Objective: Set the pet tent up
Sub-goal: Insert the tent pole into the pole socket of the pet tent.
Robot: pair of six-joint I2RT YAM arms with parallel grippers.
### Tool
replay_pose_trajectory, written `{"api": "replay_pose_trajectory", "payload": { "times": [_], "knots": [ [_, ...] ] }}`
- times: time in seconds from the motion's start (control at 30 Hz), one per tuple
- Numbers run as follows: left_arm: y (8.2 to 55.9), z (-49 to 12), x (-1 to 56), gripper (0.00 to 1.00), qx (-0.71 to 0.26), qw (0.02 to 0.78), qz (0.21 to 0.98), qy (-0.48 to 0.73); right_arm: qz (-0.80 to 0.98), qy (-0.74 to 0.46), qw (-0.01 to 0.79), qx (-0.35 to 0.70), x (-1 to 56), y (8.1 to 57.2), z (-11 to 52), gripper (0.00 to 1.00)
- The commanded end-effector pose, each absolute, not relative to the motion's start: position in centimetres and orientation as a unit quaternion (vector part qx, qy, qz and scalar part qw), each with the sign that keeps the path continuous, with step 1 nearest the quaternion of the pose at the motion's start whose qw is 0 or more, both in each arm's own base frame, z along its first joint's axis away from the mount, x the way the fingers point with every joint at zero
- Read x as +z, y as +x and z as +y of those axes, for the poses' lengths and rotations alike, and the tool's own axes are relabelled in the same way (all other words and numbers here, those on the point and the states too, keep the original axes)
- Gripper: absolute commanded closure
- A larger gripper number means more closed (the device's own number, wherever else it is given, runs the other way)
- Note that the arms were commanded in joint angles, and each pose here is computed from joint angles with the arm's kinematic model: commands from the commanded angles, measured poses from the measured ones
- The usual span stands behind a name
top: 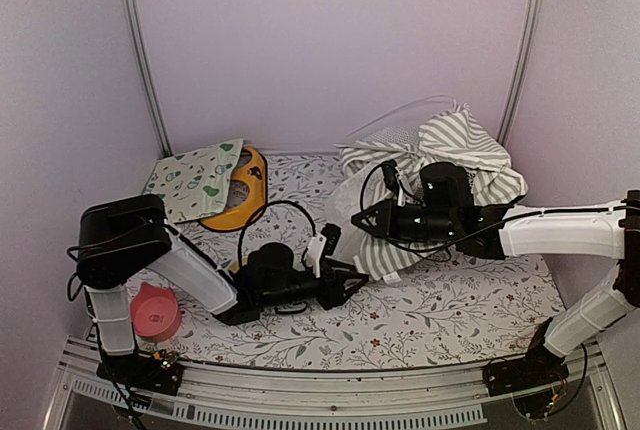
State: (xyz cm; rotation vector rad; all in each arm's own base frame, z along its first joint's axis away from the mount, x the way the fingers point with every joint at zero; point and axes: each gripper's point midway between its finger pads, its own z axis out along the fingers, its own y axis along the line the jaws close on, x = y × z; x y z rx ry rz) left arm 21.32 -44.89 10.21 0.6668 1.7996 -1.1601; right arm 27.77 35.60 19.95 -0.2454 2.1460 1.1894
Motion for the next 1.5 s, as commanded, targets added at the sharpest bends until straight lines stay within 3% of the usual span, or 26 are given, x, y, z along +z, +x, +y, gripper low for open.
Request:
{"api": "replay_pose_trajectory", "payload": {
  "times": [0.0,0.17,0.4,0.47,0.53,0.63,1.2,1.47],
  "knots": [
    [21.6,-45.8,11.2,0.53,-0.494,0.448,0.701,0.251,0.804,-0.091,0.373,0.454,22.9,28.9,35.3,1.0],
    [21.8,-46.5,10.2,0.57,-0.492,0.439,0.708,0.252,0.805,-0.091,0.373,0.453,22.9,28.9,35.2,1.0],
    [22.0,-46.8,9.9,0.53,-0.492,0.441,0.71,0.246,0.805,-0.09,0.372,0.453,22.9,28.8,35.2,1.0],
    [22.1,-47.0,10.1,0.57,-0.493,0.444,0.707,0.246,0.805,-0.09,0.371,0.454,22.9,28.8,35.2,1.0],
    [22.2,-47.1,10.4,0.68,-0.494,0.445,0.705,0.246,0.805,-0.09,0.371,0.454,22.9,28.8,35.2,1.0],
    [22.1,-46.9,10.5,0.99,-0.49,0.45,0.705,0.246,0.807,-0.087,0.373,0.449,22.8,28.8,34.9,1.0],
    [21.8,-44.8,11.4,1.0,-0.412,0.472,0.735,0.261,0.816,-0.077,0.403,0.408,23.9,30.9,30.2,1.0],
    [21.3,-46.4,9.4,1.0,-0.402,0.442,0.747,0.291,0.794,-0.083,0.409,0.442,26.2,30.6,30.7,1.0]
  ]
}}
